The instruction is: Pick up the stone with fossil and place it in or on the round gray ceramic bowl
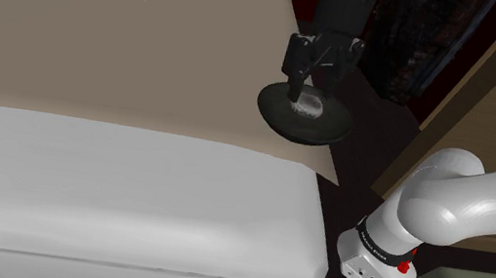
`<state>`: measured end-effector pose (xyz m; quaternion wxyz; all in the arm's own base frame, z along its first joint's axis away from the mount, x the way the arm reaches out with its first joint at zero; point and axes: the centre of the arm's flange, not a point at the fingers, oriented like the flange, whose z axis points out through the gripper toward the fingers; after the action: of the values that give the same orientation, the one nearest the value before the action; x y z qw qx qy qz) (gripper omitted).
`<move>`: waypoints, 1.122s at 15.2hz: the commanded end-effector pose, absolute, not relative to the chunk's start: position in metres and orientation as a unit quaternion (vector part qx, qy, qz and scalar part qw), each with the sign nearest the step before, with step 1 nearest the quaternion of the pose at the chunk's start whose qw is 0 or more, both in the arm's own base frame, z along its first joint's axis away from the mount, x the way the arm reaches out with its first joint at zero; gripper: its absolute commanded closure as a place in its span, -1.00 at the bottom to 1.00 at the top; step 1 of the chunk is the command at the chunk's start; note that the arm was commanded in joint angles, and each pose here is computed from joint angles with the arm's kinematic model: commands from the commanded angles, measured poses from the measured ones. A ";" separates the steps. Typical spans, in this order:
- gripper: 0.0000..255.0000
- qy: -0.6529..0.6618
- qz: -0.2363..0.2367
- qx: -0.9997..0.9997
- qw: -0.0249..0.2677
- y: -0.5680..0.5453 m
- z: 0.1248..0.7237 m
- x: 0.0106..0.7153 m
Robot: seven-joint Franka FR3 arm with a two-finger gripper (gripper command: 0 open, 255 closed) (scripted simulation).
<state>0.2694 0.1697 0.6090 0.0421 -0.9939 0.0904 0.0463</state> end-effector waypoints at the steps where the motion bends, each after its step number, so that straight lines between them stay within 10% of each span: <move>1: -1.00 0.090 0.046 -0.994 0.042 0.170 0.609 0.269; 17: -1.00 0.090 0.046 -0.994 0.042 0.165 0.659 0.274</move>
<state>0.2736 0.1651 0.6586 0.0421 -0.9939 0.0904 0.0462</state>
